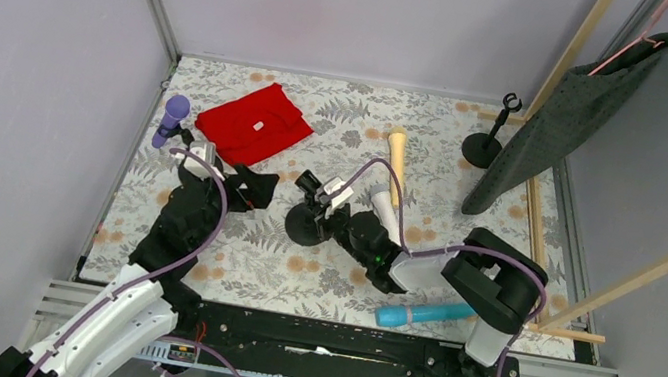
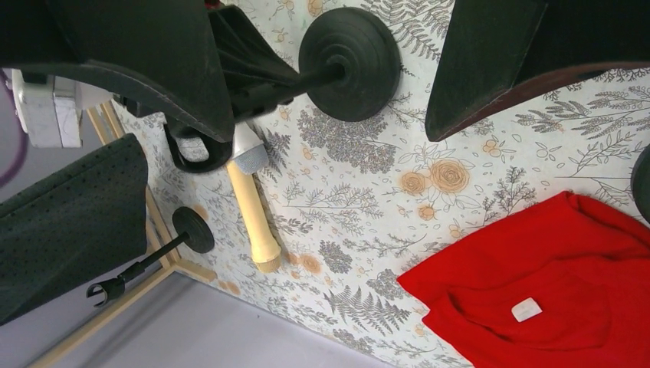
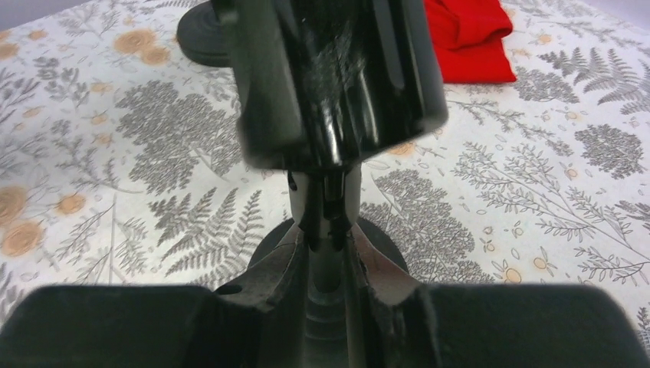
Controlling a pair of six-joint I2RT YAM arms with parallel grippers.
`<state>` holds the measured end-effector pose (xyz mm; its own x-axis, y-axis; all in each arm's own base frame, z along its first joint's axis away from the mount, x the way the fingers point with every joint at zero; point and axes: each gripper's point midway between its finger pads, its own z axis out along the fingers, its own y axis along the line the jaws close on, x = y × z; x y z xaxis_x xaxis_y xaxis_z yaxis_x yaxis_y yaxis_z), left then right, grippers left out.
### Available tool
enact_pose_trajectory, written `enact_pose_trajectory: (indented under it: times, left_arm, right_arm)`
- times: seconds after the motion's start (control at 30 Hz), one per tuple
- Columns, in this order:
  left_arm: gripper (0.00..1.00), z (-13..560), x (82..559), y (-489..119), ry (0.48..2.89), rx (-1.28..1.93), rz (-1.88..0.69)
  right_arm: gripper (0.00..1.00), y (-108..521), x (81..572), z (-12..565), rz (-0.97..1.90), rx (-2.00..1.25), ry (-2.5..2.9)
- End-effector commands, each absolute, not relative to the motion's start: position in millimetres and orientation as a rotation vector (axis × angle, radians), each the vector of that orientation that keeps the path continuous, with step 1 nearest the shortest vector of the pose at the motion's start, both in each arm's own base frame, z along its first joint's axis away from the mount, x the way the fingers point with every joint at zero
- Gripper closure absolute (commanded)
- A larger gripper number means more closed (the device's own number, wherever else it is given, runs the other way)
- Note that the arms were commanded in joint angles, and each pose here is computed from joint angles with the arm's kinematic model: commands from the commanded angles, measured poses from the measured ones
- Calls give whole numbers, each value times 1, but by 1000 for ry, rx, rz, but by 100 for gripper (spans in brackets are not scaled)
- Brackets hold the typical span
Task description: Attach the microphones to the stand
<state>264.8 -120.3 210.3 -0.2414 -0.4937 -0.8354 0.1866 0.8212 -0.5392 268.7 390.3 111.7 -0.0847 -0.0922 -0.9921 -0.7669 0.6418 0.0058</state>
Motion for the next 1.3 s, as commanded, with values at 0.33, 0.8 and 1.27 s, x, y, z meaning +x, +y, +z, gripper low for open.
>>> enact_pose_trajectory:
  times: [0.33, 0.8, 1.27]
  left_arm:
    - [1, 196, 259, -131, 1722, -184, -699]
    - [1, 181, 249, -141, 1633, -155, -808]
    - [1, 183, 228, -196, 1471, 201, -893]
  right_arm:
    - [44, 387, 278, 145, 648, -630, 1437]
    - [32, 321, 221, 147, 721, -642, 1672]
    - [28, 269, 202, 161, 668, -570, 1743]
